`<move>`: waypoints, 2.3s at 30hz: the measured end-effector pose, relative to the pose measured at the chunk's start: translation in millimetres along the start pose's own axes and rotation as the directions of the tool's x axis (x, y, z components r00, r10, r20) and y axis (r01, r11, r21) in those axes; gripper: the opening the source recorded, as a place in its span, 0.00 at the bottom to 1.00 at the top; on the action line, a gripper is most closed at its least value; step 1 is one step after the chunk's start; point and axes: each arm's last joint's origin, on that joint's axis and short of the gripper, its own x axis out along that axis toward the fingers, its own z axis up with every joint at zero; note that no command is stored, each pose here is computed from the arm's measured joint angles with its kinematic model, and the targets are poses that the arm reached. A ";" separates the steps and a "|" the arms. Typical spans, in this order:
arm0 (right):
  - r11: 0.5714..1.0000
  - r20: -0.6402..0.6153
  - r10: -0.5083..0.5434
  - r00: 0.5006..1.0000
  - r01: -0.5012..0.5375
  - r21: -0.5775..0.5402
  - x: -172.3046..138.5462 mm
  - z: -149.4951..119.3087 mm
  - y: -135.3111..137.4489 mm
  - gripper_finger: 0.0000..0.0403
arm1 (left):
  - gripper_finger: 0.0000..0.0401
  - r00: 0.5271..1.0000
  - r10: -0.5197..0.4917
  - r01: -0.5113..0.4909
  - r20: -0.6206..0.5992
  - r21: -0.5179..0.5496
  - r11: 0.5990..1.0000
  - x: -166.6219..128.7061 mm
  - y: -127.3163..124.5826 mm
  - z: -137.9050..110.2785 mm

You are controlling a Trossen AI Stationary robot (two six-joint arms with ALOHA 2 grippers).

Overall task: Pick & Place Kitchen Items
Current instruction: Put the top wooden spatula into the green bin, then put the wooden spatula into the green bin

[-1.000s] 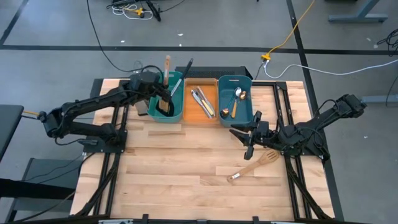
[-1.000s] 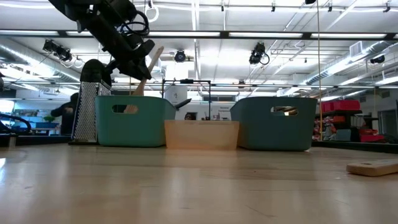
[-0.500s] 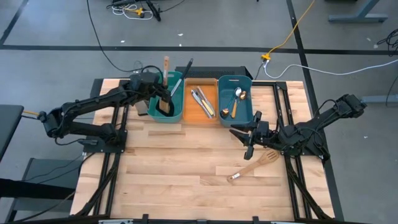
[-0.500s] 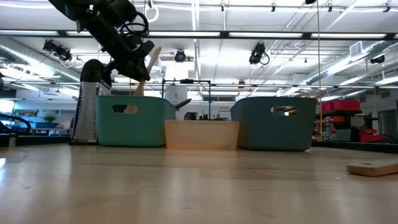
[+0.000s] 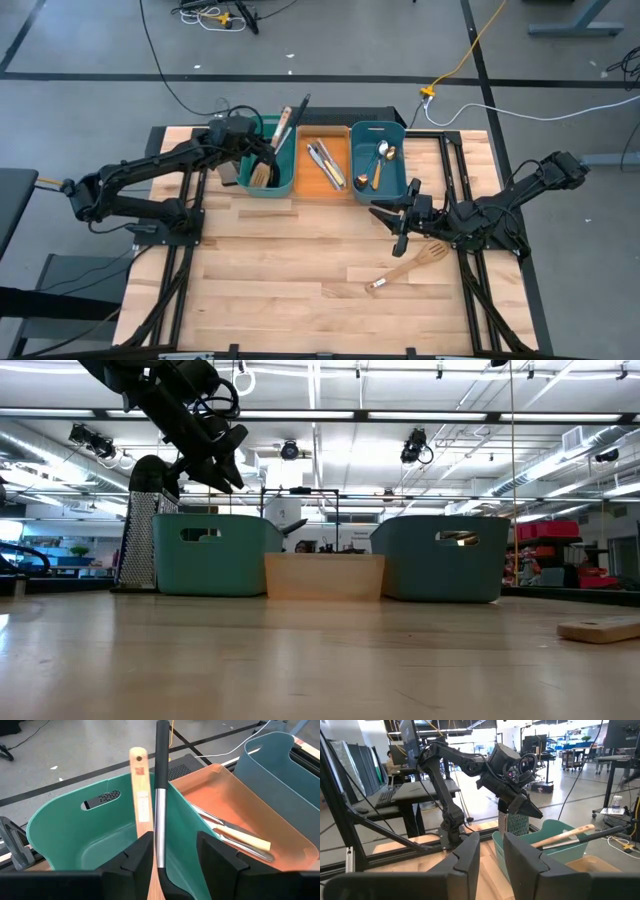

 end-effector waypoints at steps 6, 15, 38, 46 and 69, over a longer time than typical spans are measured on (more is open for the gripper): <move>1.000 -0.002 0.000 1.000 0.000 -0.002 0.0 -0.3 0.0 0.24 | 0.39 1.000 -0.007 0.007 -0.001 0.005 1.000 -0.5 -1.9 -0.7; 0.976 -0.123 0.198 0.972 -0.207 -0.062 -1.1 -12.2 4.7 0.24 | 0.39 0.997 -0.076 0.077 -0.020 0.063 0.995 -2.6 -10.4 -3.4; 0.910 -0.665 0.368 0.650 -0.397 0.116 9.6 -64.2 51.7 0.24 | 0.39 0.993 -0.114 0.115 -0.023 0.102 0.988 -4.6 -17.2 -5.2; 0.943 -0.905 0.195 0.378 -0.326 0.067 4.8 -92.0 51.7 0.24 | 0.39 0.993 -0.118 0.119 -0.024 0.102 0.988 -4.6 -17.3 -5.3; 0.941 -0.986 -0.155 -0.055 -0.313 -0.130 -20.6 -130.3 29.8 0.24 | 0.39 0.993 -0.118 0.120 -0.025 0.121 0.985 -4.6 -17.3 -5.3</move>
